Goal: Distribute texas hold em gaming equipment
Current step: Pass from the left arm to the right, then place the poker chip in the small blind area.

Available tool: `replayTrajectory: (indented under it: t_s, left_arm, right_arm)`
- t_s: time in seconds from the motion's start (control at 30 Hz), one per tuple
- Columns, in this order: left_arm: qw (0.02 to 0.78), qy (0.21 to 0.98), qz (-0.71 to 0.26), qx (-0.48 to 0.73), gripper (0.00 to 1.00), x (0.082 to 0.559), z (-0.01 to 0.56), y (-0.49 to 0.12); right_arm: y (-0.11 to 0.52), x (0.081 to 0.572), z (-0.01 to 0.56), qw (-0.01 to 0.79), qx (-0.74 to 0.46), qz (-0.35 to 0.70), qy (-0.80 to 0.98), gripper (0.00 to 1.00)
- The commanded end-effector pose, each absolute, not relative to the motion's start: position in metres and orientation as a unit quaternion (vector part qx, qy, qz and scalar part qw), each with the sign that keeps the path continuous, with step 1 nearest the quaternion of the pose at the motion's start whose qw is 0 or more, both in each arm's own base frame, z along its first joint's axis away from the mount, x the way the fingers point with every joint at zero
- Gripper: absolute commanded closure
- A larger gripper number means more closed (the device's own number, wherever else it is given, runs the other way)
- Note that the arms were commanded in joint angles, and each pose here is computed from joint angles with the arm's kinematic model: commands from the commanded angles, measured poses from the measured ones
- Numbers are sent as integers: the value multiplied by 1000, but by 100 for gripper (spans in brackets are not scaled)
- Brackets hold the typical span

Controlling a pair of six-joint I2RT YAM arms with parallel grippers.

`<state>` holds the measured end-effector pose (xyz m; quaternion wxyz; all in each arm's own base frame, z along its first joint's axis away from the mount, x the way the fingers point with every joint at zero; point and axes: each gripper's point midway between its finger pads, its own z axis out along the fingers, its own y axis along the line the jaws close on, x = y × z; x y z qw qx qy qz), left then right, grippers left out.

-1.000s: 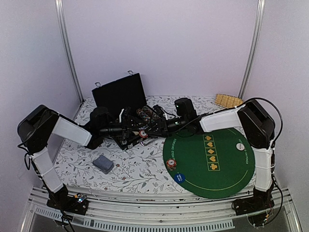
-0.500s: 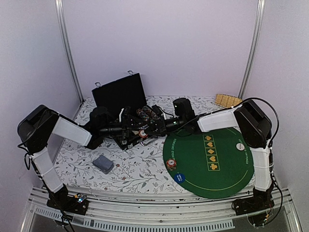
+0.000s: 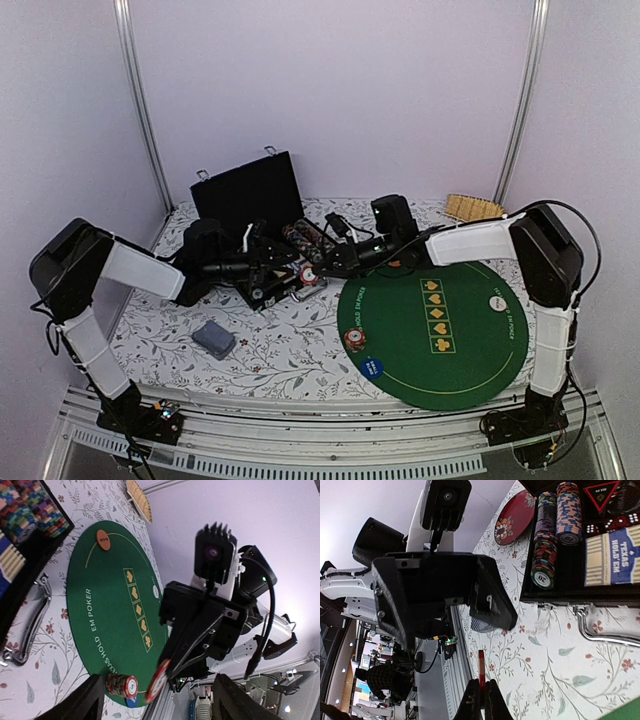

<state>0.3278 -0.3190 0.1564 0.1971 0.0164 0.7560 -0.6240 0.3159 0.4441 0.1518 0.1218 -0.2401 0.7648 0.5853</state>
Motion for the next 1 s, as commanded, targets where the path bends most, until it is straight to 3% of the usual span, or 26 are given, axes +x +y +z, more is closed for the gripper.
replayTrajectory:
  t_s: [0.0, 0.17, 0.33, 0.97]
  left_arm:
    - [247, 787, -564, 31, 23, 336, 160, -299]
    - [294, 823, -483, 58, 21, 345, 165, -284]
    - [306, 830, -462, 68, 20, 347, 170, -280]
    - [288, 837, -461, 68, 20, 343, 157, -281]
  right_arm:
    - [402, 298, 169, 120, -274, 549, 780, 98]
    - [367, 258, 142, 49, -293, 510, 807, 98]
    - [356, 241, 121, 3, -298, 491, 819, 98]
    - [348, 232, 74, -49, -299, 454, 838, 97]
